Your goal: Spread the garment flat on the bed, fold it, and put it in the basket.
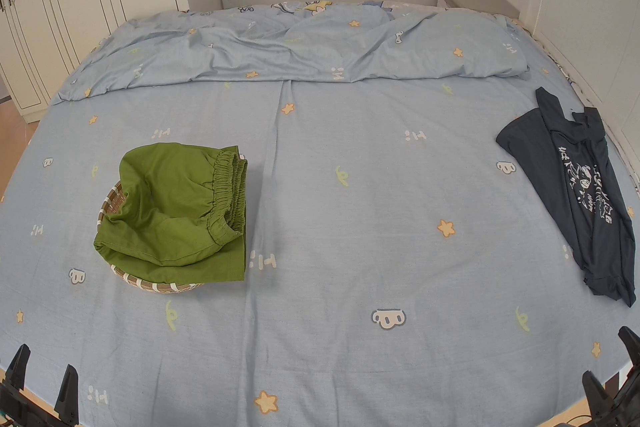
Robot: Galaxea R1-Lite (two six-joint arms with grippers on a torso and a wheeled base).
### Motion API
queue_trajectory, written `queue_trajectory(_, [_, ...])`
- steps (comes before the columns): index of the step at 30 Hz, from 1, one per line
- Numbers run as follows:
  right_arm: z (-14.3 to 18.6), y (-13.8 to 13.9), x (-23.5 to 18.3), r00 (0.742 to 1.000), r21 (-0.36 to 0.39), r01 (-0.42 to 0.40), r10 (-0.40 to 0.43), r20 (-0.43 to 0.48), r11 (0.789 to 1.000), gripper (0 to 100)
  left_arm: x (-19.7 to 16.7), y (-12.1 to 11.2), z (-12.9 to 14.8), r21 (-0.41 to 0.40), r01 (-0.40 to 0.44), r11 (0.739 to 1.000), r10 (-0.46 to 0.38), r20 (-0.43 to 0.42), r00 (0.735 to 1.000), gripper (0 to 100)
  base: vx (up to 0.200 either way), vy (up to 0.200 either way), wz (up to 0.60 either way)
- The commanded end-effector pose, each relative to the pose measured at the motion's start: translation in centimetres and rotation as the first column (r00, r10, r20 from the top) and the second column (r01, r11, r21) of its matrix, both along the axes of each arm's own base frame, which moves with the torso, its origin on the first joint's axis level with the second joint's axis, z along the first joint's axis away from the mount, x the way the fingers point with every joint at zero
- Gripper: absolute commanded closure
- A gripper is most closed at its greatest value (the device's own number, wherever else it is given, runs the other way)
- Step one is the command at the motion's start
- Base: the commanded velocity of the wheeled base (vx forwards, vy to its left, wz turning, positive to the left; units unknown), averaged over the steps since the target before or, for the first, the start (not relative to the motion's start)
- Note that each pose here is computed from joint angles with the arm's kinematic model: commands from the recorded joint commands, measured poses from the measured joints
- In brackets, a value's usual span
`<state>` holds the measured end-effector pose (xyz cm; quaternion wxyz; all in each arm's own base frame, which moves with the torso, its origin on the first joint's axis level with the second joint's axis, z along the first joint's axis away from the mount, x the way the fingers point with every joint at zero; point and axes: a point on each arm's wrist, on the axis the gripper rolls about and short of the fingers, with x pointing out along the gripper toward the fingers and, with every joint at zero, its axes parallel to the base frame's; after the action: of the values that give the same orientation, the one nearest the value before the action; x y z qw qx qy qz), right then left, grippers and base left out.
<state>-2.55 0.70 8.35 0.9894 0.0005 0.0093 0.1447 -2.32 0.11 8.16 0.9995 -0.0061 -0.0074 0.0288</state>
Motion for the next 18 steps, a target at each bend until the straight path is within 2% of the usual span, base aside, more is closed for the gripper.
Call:
queue_trajectory(1, [-0.21, -0.17, 0.01, 0.998, 0.028, 0.063, -0.064, 0.015, 0.998, 0, 0.04, -0.01, -0.57, -0.003, 0.002, 1.000, -0.002, -0.010, 1.000, 0, 0.000, 0.000, 0.00])
queue_trajectory(3, [-0.14, -0.39, 0.06, 0.986, 0.026, 0.162, -0.163, 0.026, 0.986, 0, 0.04, -0.01, -0.57, -0.005, 0.002, 1.000, -0.003, -0.010, 1.000, 0, 0.000, 0.000, 0.00])
queue_trajectory(4, [-0.20, -0.58, 0.12, 0.970, 0.013, 0.240, -0.241, 0.034, 0.971, 0, 0.04, -0.01, -0.57, -0.005, 0.002, 1.000, -0.003, -0.010, 1.000, 0, 0.000, 0.000, 0.00])
queue_trajectory(6, [-0.80, -0.75, 0.28, 0.950, 0.001, 0.313, -0.313, 0.017, 0.950, 0, 0.04, -0.01, -0.59, -0.003, 0.002, 1.000, -0.002, -0.011, 1.000, 0, 0.000, 0.000, 0.00])
queue_trajectory(18, [-0.80, -0.72, 0.27, 0.954, 0.002, 0.300, -0.300, 0.019, 0.954, 0, 0.04, 0.00, -0.57, -0.003, 0.004, 1.000, -0.004, -0.010, 1.000, 0, 0.000, 0.000, 0.00])
